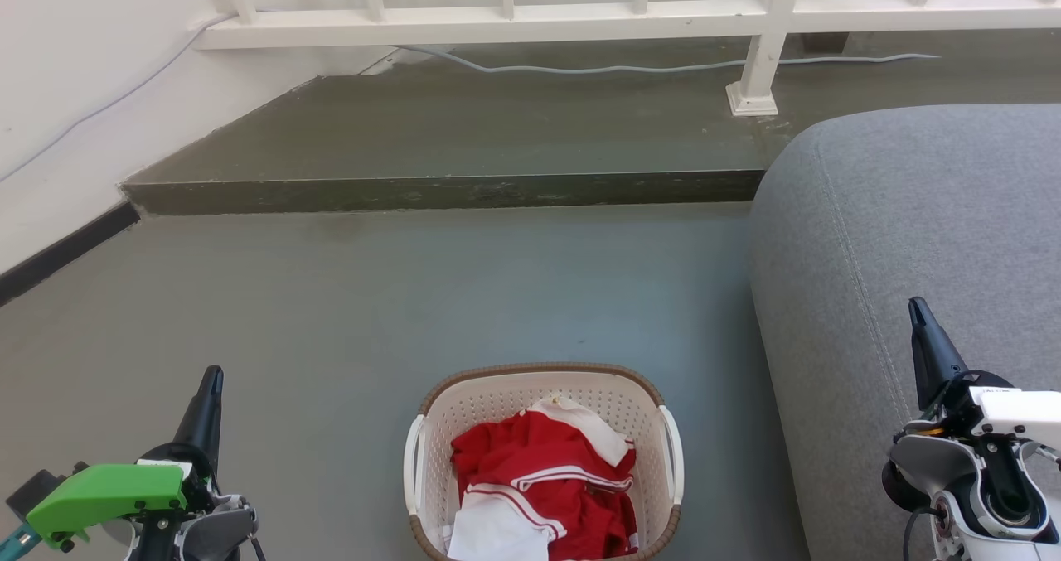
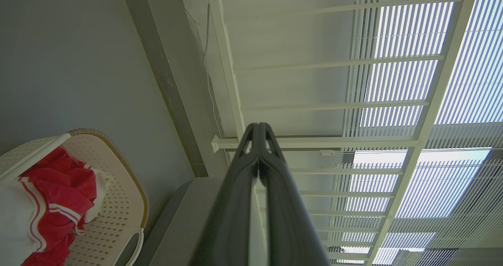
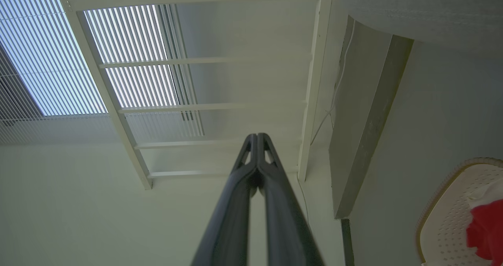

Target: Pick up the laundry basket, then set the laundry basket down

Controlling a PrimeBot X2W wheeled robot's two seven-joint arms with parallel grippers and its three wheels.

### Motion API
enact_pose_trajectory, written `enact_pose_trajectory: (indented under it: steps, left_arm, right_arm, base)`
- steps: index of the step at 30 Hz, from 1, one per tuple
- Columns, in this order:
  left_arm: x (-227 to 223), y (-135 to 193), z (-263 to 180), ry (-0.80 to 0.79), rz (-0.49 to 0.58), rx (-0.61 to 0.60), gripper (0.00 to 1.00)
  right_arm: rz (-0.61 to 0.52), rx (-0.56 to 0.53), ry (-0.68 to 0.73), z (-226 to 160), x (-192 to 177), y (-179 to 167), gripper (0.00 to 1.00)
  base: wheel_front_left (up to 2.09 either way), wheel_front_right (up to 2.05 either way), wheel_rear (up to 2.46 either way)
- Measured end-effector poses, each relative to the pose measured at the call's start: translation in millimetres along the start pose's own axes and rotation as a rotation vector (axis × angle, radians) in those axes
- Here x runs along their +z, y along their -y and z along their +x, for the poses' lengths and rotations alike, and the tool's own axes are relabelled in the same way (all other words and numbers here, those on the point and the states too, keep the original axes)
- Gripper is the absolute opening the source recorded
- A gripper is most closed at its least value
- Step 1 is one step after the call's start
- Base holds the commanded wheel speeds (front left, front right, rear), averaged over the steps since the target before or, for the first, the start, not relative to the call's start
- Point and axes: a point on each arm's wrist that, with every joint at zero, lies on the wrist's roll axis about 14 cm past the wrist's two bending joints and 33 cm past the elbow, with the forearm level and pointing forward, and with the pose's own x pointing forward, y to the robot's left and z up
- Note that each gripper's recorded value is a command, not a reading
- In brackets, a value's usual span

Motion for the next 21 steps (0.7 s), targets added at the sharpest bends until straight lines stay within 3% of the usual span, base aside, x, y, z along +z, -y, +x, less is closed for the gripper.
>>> enact_pose_trajectory:
  steps: [21]
  left_arm:
    - [-0.1, 0.1, 0.0, 0.000, 0.000, 0.000, 0.00]
  right_arm:
    - [0.001, 0.000, -0.001, 0.0, 0.2, -0.1, 0.00]
  base:
    - [0.00, 0.00, 0.00]
